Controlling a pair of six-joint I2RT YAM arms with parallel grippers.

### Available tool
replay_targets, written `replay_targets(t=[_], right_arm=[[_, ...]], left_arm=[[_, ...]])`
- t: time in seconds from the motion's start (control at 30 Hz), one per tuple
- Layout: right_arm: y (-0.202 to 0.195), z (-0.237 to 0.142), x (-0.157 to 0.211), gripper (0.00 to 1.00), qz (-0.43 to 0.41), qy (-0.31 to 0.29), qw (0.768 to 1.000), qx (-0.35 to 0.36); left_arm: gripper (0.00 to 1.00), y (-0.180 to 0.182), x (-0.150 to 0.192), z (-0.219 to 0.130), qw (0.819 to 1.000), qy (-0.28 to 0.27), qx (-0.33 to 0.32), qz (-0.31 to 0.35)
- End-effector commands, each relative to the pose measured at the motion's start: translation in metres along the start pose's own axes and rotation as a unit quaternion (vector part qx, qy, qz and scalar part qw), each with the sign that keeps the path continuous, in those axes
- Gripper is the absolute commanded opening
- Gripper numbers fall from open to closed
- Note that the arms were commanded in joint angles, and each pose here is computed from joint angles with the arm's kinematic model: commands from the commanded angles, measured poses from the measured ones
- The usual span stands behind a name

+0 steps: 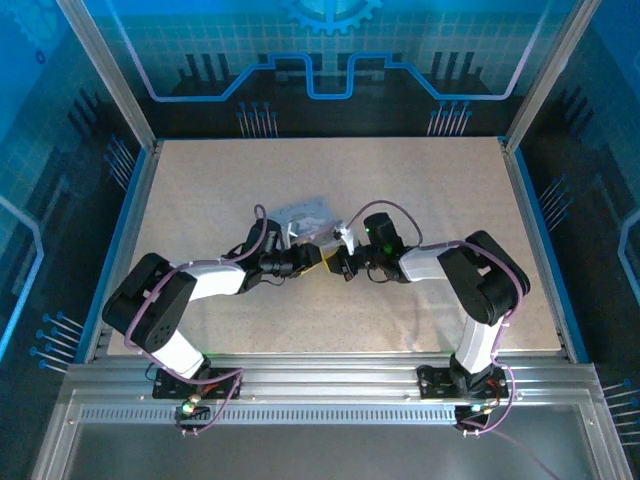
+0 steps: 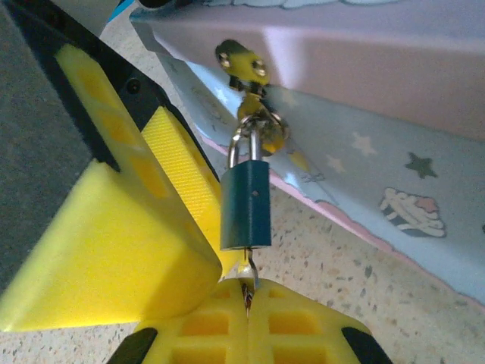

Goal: Unlock the padlock with the key

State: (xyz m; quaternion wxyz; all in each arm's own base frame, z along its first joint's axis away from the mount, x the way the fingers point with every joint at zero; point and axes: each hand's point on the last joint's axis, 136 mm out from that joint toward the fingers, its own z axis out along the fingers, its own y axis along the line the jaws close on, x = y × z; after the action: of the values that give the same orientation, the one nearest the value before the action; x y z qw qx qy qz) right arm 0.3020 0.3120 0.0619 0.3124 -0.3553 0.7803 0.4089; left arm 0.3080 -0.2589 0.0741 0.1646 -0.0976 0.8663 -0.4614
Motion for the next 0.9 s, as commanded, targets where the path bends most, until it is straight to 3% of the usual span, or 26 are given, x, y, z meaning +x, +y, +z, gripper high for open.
replay_targets(t=[0.0, 0.3, 0.5, 0.67, 0.87], right_arm=[[0.019, 0.008, -0.016, 0.00, -0.030, -0.038, 0.998, -0.029], [0.021, 0.019, 0.008, 0.00, 0.007, -0.008, 0.999, -0.038], [0.033, 0.020, 0.009, 0.00, 0.034, 0.004, 0.998, -0.051], [0.041, 0.021, 0.013, 0.00, 0.078, 0.018, 0.995, -0.053], [0.058, 0.016, 0.009, 0.00, 0.120, 0.029, 0.991, -0.049]], left_arm=[[0.44, -0.020, 0.020, 0.006, 0.998, 0.050, 0.034, 0.019], [0.63, -0.020, 0.021, -0.021, 0.999, 0.026, 0.029, 0.021], [0.72, -0.011, 0.018, -0.053, 0.999, -0.031, 0.008, 0.020], [0.73, 0.003, 0.016, -0.074, 0.996, -0.091, -0.002, -0.005], [0.68, 0.018, 0.019, -0.082, 0.990, -0.130, 0.006, -0.063]])
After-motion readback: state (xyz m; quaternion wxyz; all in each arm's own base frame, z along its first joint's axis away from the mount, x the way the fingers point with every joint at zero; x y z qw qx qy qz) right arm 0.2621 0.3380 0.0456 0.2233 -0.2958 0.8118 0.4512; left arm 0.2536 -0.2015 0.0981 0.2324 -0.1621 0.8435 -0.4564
